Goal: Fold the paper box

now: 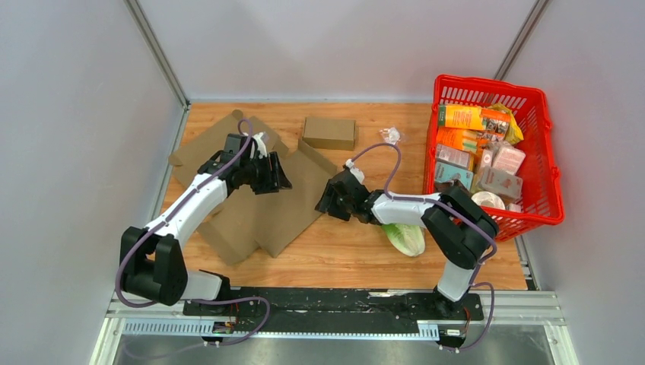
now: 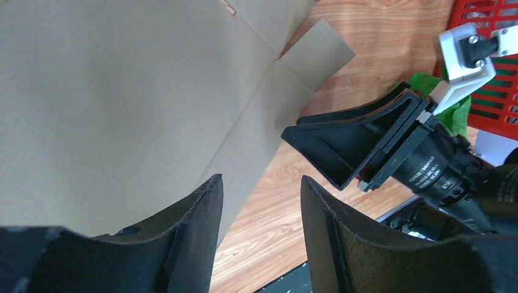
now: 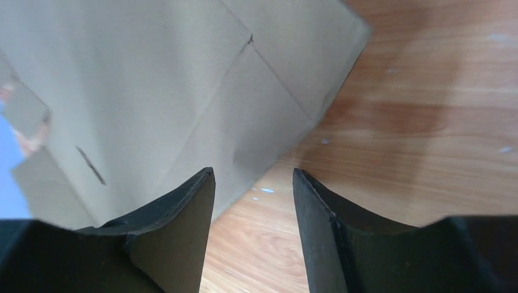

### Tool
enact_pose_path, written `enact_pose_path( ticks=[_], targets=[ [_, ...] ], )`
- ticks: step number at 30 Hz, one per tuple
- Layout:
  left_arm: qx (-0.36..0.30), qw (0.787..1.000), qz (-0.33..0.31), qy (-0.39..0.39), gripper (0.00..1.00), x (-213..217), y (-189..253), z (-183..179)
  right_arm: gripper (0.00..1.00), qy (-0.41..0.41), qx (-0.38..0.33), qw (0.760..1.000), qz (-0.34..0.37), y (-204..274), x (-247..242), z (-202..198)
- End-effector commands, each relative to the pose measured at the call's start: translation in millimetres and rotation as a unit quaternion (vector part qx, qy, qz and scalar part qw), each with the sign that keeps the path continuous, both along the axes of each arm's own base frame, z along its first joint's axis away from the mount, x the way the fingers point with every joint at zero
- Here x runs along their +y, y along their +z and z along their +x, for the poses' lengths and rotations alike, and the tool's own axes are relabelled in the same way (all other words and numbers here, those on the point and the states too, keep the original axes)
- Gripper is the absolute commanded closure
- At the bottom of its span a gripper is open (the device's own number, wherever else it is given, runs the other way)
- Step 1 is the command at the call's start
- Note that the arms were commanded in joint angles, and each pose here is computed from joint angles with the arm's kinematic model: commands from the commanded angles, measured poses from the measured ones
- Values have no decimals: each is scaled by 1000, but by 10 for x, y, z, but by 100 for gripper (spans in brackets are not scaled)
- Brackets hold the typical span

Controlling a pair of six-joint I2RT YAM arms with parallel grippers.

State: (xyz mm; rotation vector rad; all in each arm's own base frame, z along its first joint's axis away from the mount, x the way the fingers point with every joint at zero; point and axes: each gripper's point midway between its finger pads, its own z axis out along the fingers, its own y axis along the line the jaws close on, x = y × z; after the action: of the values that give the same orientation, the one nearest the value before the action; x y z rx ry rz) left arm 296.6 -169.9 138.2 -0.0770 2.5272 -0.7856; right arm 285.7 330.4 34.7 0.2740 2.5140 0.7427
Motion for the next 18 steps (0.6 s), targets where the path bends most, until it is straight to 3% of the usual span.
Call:
enact_pose_path(
  ticks=[1,6,11,16,18],
  targets=[
    [-47,999,-26,-9,42,-57,302,42,45,-109,-4,988,111,133,198,156],
    [-59,998,-26,-4,43,-14,383,-44,54,-158,3,974,164,-6,348,211],
    [-69,997,-29,-3,43,18,448,-163,63,-174,-11,971,165,-170,425,258],
    [-76,997,-28,-3,43,58,489,-271,90,-206,-40,961,180,-180,338,507],
    [-79,997,-20,-2,43,95,505,-311,100,-185,-73,962,186,-57,353,648]
  ],
)
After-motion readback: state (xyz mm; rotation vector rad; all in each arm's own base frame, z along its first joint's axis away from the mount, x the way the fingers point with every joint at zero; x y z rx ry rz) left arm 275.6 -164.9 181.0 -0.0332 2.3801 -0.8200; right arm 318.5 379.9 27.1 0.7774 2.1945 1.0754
